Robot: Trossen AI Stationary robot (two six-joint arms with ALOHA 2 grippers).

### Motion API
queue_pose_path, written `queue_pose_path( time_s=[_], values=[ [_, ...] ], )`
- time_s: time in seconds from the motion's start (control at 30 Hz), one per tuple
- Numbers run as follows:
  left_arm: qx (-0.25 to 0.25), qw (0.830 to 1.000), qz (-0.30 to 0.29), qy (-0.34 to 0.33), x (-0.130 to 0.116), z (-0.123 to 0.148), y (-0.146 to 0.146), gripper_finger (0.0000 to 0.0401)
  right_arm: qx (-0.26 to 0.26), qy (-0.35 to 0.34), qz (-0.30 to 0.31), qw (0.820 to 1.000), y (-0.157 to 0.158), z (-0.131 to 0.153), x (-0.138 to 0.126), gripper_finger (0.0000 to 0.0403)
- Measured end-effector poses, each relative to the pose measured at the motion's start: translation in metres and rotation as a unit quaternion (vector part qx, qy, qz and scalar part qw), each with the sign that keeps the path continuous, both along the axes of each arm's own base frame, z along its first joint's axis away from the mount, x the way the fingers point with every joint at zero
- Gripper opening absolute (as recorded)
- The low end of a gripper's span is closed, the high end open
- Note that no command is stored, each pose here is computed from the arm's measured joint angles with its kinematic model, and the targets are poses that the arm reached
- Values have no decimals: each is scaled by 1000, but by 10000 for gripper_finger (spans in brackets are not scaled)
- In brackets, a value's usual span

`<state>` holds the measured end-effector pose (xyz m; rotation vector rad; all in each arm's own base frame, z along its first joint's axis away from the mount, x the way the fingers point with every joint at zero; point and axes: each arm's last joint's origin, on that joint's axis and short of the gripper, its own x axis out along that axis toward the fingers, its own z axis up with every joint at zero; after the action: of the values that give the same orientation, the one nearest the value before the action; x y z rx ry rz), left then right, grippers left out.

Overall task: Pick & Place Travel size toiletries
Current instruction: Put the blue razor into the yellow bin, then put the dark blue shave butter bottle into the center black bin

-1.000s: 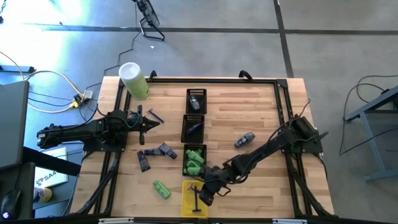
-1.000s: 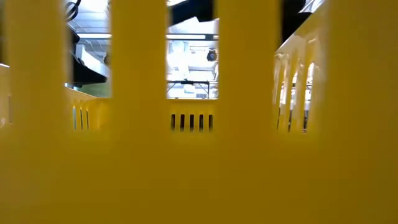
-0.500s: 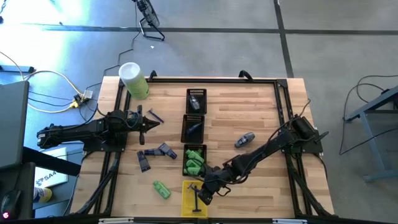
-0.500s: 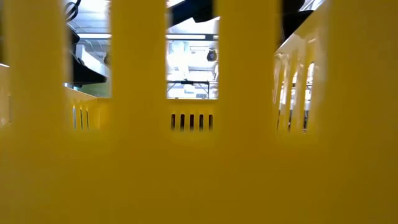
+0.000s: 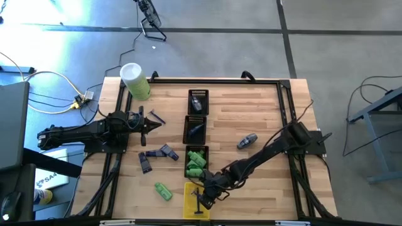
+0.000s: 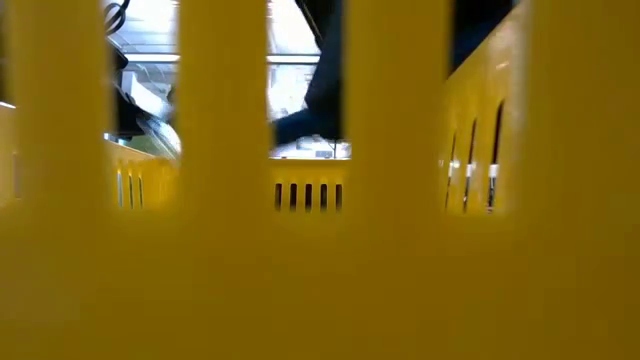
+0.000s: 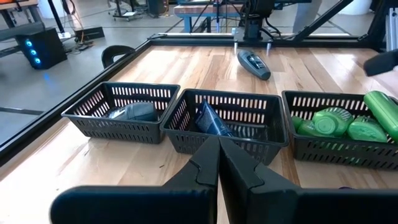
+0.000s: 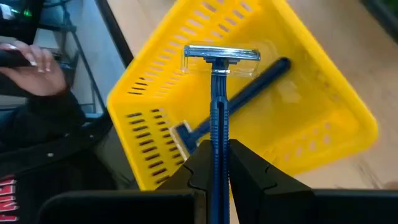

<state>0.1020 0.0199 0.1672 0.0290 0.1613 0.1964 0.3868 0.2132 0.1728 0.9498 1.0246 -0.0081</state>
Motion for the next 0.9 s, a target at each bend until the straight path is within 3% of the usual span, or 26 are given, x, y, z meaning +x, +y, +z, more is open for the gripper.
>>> queue_pose_path(
  time_s=[0.3, 0.7, 0.8, 0.9],
  values=[
    [0, 1000, 0, 0, 0, 0, 0, 6, 9, -15, 7, 1000, 1, 0, 4, 35],
    [0, 1000, 0, 0, 0, 0, 0, 6, 18, -12, 31, 999, -5, 1, 6, 146],
    [0, 1000, 0, 0, 0, 0, 0, 6, 25, -10, 47, 999, -13, 9, 6, 157],
    [-1, 1000, 0, 0, 0, 0, 0, 6, -4, -29, 56, 998, -21, 22, 3, 151]
  ],
)
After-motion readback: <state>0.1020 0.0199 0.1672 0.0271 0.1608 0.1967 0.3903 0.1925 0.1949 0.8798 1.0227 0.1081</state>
